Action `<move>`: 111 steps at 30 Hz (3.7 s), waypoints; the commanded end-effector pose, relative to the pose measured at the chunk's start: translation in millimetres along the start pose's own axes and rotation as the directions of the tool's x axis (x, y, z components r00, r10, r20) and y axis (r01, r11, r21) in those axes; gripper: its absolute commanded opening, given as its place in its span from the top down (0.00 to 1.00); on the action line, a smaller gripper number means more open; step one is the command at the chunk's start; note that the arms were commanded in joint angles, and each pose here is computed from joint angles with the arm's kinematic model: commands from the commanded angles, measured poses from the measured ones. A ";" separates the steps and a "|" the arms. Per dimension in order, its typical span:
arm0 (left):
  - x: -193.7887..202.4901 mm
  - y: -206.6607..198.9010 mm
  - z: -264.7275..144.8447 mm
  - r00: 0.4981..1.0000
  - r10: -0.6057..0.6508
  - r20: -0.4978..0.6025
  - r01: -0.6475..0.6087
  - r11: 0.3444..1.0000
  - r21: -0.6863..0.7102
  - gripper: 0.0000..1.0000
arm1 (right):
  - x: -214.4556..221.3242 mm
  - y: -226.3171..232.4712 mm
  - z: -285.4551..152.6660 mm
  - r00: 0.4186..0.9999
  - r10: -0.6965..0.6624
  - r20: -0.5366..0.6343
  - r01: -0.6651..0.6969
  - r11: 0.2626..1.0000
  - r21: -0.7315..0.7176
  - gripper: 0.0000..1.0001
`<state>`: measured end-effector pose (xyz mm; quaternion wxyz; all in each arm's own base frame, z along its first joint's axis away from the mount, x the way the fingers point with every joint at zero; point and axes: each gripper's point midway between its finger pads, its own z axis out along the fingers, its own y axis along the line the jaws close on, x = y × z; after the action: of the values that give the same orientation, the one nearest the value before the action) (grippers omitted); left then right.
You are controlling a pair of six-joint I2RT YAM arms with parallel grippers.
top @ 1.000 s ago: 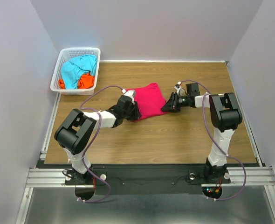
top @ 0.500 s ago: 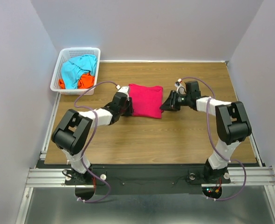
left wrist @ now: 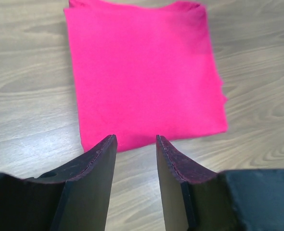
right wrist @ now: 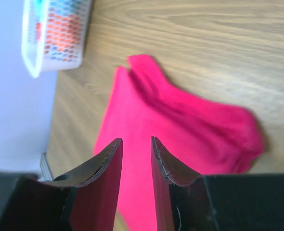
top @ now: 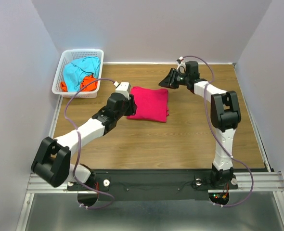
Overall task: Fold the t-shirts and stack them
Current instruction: Fold the tshirt, then neatly place the folded tshirt to the corner
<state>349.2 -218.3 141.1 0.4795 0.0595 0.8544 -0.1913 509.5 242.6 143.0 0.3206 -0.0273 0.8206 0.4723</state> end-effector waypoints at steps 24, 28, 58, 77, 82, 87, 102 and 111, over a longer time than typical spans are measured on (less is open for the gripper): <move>-8.4 8.8 -17.9 0.996 0.083 0.024 -0.081 0.994 -0.073 0.37 | 74.3 -43.4 -63.5 0.994 0.094 -0.061 -0.057 0.891 0.451 0.39; -14.4 29.2 -24.3 0.995 0.092 0.038 -0.086 0.987 -0.134 0.32 | 99.1 -38.7 -69.5 0.992 0.112 -0.059 -0.056 0.808 0.587 0.38; -37.6 57.2 -68.5 0.977 0.160 0.140 -0.120 0.959 -0.255 0.18 | 135.4 -101.9 -55.7 0.982 0.009 -0.187 0.155 0.520 0.840 0.99; -30.9 49.9 -99.1 0.992 0.095 0.086 -0.075 0.974 -0.212 0.20 | -82.2 -268.6 -251.8 0.850 -0.150 -0.505 0.498 -0.084 0.863 0.99; -24.6 50.5 -106.1 0.995 0.081 0.051 -0.068 0.975 -0.212 0.21 | -112.5 -290.6 -288.7 0.888 -0.137 -0.439 0.412 -0.186 0.892 0.99; -17.5 55.0 -104.5 0.996 0.094 0.010 -0.089 0.969 -0.231 0.21 | -127.4 -302.9 -334.0 0.934 -0.125 -0.336 0.294 -0.272 0.916 0.99; -18.7 48.7 -105.2 0.997 0.079 0.004 -0.077 0.976 -0.202 0.24 | -128.2 -322.9 -387.1 0.975 -0.117 -0.191 0.146 -0.318 0.937 0.95; -24.4 47.9 -110.5 0.997 0.074 0.034 -0.066 0.978 -0.200 0.24 | -150.1 -293.3 -396.7 0.973 -0.201 -0.114 0.049 -0.304 0.952 0.45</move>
<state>281.5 -128.3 169.6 0.4733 0.0508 0.8763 -0.0745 523.0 -268.6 83.9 0.2342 0.1303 0.8742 -0.4049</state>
